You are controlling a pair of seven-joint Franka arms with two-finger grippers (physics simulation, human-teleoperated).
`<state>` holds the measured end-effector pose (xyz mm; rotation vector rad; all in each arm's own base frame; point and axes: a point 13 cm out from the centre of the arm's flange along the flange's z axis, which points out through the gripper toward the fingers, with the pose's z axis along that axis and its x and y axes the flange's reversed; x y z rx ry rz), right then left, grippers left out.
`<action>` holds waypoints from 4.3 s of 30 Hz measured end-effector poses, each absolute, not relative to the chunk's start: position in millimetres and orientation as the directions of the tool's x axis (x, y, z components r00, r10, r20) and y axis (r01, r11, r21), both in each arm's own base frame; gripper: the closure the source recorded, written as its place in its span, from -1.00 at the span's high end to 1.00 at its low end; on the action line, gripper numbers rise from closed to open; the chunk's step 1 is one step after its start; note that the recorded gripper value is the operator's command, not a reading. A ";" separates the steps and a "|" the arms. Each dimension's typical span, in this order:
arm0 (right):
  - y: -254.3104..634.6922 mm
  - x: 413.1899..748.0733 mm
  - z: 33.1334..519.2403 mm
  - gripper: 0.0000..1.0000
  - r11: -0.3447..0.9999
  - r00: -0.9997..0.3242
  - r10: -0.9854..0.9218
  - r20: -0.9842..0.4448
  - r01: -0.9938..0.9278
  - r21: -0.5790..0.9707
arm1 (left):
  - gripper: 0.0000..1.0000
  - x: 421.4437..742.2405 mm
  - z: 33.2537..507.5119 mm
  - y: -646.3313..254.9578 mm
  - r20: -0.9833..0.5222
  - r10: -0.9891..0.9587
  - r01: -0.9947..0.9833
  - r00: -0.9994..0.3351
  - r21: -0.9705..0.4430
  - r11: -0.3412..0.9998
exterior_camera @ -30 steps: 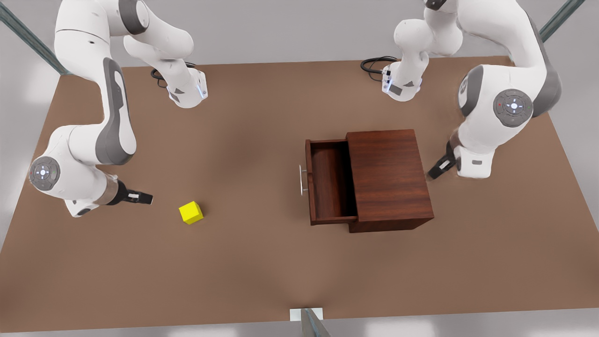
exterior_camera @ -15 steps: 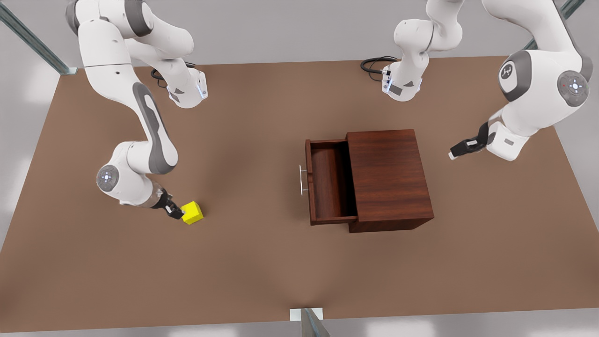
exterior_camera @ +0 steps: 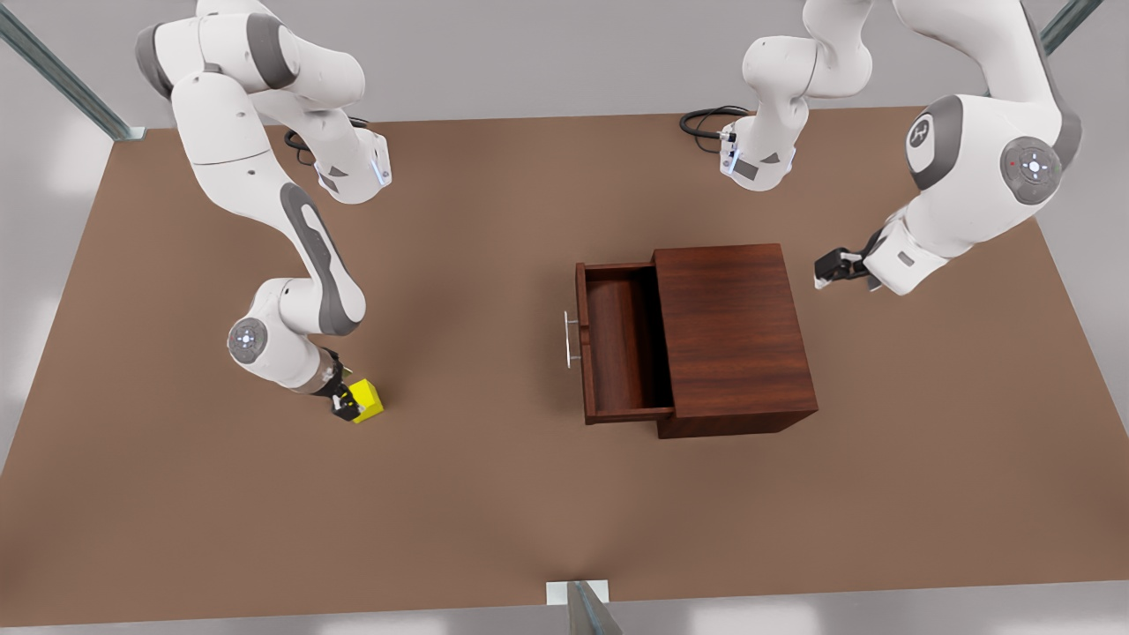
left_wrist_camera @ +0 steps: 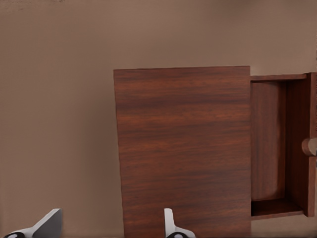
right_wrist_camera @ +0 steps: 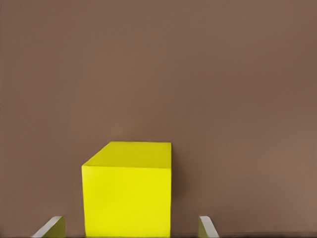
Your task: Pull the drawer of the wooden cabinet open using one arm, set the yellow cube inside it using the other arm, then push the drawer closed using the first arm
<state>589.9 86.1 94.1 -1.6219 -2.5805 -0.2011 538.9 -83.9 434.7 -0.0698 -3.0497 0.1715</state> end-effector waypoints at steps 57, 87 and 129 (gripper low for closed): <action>537.8 546.5 329.1 0.26 0.273 -0.274 0.940 0.203 0.961 0.030 | 1.00 564.1 447.2 -36.2 0.165 0.121 0.105 -0.979 -0.102 0.989; 156.6 738.0 352.4 1.00 -0.483 0.478 0.870 0.122 0.875 0.012 | 1.00 578.2 431.2 -298.2 0.065 0.331 0.330 -0.941 -0.029 0.944; -3.4 537.0 288.7 1.00 0.937 -0.899 0.348 0.266 0.325 -0.127 | 1.00 514.3 170.1 -547.1 -0.204 -0.258 -0.281 -0.945 0.092 0.955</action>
